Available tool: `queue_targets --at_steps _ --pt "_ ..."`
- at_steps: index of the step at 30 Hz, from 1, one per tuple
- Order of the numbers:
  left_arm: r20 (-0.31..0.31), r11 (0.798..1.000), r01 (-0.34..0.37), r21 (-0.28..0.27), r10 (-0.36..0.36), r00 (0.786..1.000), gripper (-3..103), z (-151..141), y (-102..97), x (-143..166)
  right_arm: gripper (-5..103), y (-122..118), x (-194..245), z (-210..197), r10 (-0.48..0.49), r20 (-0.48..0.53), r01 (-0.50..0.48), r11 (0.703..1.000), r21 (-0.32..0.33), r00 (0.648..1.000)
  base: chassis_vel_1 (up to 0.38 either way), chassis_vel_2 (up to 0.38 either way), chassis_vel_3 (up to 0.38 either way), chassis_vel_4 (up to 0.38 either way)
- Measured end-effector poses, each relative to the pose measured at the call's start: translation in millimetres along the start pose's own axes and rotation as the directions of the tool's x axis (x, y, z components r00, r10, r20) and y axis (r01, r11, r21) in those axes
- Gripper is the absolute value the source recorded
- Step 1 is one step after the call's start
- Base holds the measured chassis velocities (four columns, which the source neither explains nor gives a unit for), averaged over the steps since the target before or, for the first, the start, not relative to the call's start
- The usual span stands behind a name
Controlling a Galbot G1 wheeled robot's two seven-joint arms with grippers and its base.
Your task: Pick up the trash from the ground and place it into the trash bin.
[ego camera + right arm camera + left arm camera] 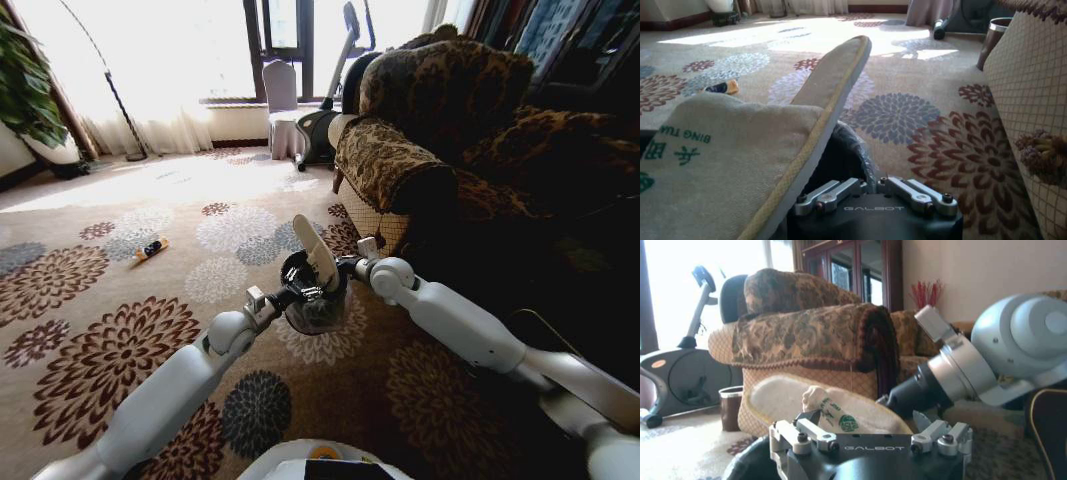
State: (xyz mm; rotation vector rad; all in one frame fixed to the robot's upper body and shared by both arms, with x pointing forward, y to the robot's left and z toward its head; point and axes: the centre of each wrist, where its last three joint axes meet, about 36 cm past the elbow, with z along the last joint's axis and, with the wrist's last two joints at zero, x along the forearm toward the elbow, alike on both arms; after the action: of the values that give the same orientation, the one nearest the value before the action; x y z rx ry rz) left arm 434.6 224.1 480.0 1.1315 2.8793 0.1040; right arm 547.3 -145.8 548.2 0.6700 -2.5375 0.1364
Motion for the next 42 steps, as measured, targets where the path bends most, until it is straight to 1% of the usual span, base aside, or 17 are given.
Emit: queue_targets --at_steps 3,10,15,17,18,19,20,21,22,25,26,27,28,31,36,39,42 --pt "0.033 1.000 0.031 -0.003 -0.031 0.999 99 -18 6.5 1 2 -4 0 4 0.014 0.006 -0.014 1.000 -0.015 1.000 0.000 0.000 0.000 0.000" --pt "0.029 0.998 0.058 -0.004 -0.058 0.998 100 -18 13.6 9 2 -14 3 6 0.039 0.027 -0.038 0.999 -0.038 0.999 0.000 0.000 0.000 0.000" --pt "0.045 0.986 0.150 0.067 -0.153 0.987 100 -19 11.5 3 2 -20 13 1 0.049 0.053 -0.047 0.998 -0.042 0.997 0.000 0.000 0.000 0.000" --pt "-0.002 0.951 0.271 0.148 -0.274 0.962 100 -20 13.2 -5 2 -24 24 7 0.047 0.046 -0.045 0.998 -0.039 0.998 0.000 0.000 0.000 0.000" --pt "-0.074 0.909 0.371 0.191 -0.363 0.929 100 -17 16.7 -10 2 -30 34 18 0.053 0.024 -0.052 0.998 -0.037 0.998 0.000 0.000 0.000 0.000" --pt "-0.102 0.893 0.402 0.203 -0.389 0.916 100 -16 18.2 -11 2 -32 37 24 0.058 0.012 -0.057 0.998 -0.038 0.998 0.000 0.000 0.000 0.000" --pt "-0.102 0.893 0.402 0.203 -0.389 0.916 100 -16 18.2 -11 2 -32 37 24 0.058 0.012 -0.057 0.998 -0.038 0.998 0.000 0.000 0.000 0.000" --pt "-0.146 0.870 0.443 0.217 -0.420 0.896 100 -11 21.0 -14 2 -37 43 33 0.067 -0.007 -0.067 0.997 -0.040 0.998 0.000 0.000 0.000 0.000" --pt "-0.234 0.831 0.506 0.231 -0.457 0.858 100 6 30.6 -18 2 -48 53 52 0.093 -0.050 -0.096 0.994 -0.051 0.994 0.000 0.000 0.000 0.000" --pt "-0.271 0.820 0.524 0.229 -0.464 0.844 100 17 35.6 -19 2 -54 58 61 0.109 -0.068 -0.113 0.992 -0.057 0.992 0.000 0.000 0.000 0.000" --pt "-0.323 0.809 0.543 0.224 -0.464 0.825 100 36 43.4 -21 2 -63 64 74 0.128 -0.089 -0.134 0.989 -0.060 0.988 0.000 0.000 0.000 0.000" --pt "-0.374 0.807 0.546 0.224 -0.447 0.813 100 58 53.5 -23 2 -73 70 85 0.135 -0.094 -0.140 0.989 -0.052 0.986 0.000 0.000 0.000 0.000" --pt "-0.374 0.807 0.546 0.224 -0.447 0.813 100 58 53.5 -23 2 -73 70 85 0.135 -0.094 -0.140 0.989 -0.052 0.986 0.000 0.000 0.000 0.000" --pt "-0.429 0.826 0.521 0.216 -0.399 0.810 100 92 70.3 -32 2 -79 80 103 0.146 -0.087 -0.152 0.986 -0.065 0.985 0.000 0.000 0.000 0.000" --pt "-0.448 0.852 0.484 0.200 -0.359 0.818 100 111 79.2 -42 2 -80 90 114 0.152 -0.076 -0.158 0.984 -0.087 0.985 0.000 0.000 0.000 0.000" --pt "-0.448 0.888 0.437 0.145 -0.335 0.829 100 129 86.6 -43 2 -80 102 119 0.144 -0.070 -0.150 0.984 -0.099 0.987 -0.020 0.012 0.018 -0.006" --pt "-0.446 0.895 0.426 0.129 -0.332 0.831 100 134 87.4 -45 2 -80 107 121 0.137 -0.069 -0.144 0.984 -0.102 0.988 -0.068 0.055 0.067 -0.054"
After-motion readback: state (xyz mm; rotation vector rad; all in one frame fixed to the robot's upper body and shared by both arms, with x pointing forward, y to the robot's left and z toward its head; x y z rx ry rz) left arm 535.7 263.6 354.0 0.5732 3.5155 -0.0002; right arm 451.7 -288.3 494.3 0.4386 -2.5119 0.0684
